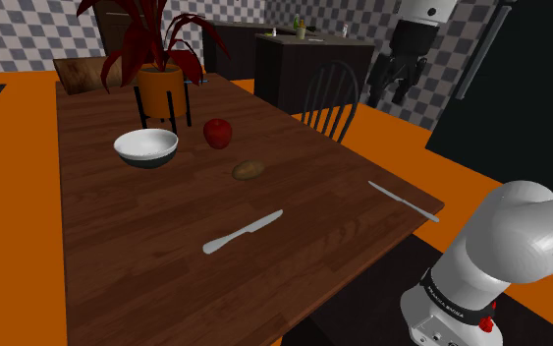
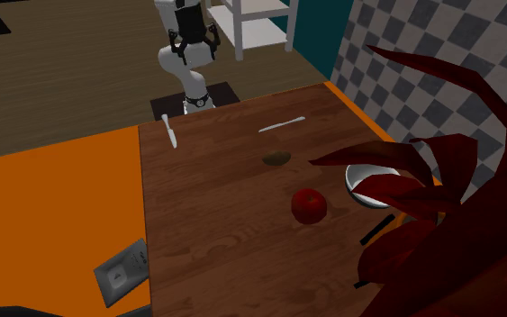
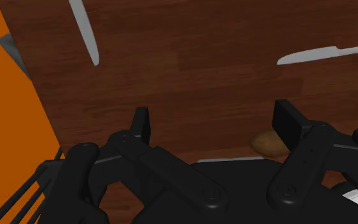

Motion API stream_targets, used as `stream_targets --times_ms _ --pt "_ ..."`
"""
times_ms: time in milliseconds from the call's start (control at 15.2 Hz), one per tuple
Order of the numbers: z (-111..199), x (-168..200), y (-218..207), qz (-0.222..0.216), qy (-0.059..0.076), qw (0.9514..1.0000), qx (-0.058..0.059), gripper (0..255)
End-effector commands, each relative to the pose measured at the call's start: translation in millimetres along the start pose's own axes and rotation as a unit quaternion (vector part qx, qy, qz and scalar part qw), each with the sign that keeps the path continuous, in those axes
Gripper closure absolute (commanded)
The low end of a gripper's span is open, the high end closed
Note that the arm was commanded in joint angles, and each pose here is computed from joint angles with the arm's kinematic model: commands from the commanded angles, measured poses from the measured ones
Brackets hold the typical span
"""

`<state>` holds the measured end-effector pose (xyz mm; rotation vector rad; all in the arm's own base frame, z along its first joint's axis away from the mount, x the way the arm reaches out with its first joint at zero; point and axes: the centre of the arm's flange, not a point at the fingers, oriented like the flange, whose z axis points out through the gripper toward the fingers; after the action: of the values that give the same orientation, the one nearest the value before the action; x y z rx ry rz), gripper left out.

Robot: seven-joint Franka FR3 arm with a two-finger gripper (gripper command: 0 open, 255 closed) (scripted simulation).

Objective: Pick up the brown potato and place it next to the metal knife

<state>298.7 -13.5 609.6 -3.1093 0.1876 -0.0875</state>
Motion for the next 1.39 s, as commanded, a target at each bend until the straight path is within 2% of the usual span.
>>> stream_targets --times_ms 0,330,660,990,1320 --pt "0 0 0 0.000 0.000 1.0000 0.000 0" --pt "41 53 -7 -0.084 -0.007 0.9964 0.005 0" --pt "83 103 -23 -0.167 -0.013 0.9858 0.010 0" --pt "126 150 -47 -0.249 -0.020 0.9681 0.015 0" --pt "168 191 -80 -0.330 -0.026 0.9435 0.019 0"
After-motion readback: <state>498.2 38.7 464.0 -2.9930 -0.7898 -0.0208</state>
